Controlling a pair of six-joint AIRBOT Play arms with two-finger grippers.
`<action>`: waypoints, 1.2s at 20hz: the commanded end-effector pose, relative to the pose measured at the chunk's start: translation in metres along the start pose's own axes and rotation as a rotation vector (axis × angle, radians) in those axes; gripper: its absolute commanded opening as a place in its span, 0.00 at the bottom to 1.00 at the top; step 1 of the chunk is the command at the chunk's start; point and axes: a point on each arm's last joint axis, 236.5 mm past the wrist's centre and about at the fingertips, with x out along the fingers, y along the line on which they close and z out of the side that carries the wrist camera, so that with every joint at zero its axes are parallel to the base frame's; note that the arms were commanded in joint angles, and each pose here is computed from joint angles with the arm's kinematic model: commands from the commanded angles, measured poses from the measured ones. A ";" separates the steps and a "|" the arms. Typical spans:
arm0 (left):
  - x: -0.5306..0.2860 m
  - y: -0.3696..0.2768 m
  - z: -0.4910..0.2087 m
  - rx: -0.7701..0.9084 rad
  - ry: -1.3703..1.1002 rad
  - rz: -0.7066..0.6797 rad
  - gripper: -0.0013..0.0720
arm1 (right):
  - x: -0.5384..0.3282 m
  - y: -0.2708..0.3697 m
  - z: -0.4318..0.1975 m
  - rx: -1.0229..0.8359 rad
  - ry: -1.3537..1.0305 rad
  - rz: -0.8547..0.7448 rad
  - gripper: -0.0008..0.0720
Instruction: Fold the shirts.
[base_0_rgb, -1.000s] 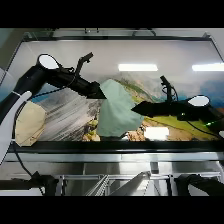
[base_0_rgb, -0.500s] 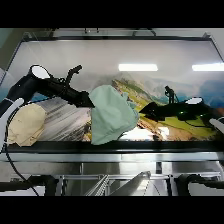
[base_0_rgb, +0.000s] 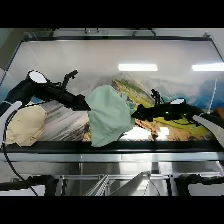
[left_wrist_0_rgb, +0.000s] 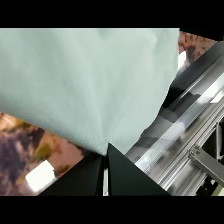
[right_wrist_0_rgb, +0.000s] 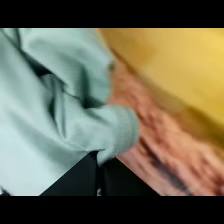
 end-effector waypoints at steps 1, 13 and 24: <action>-0.023 -0.015 0.021 0.040 -0.074 -0.026 0.04 | -0.031 0.063 0.010 -0.131 -0.005 0.137 0.03; -0.318 -0.386 -0.043 0.878 -0.804 -0.274 0.05 | -0.387 0.432 -0.122 -1.211 -0.957 0.321 0.03; -0.090 -0.159 -0.002 0.242 -0.141 -0.168 0.05 | -0.146 0.231 -0.024 -0.592 -0.224 0.144 0.03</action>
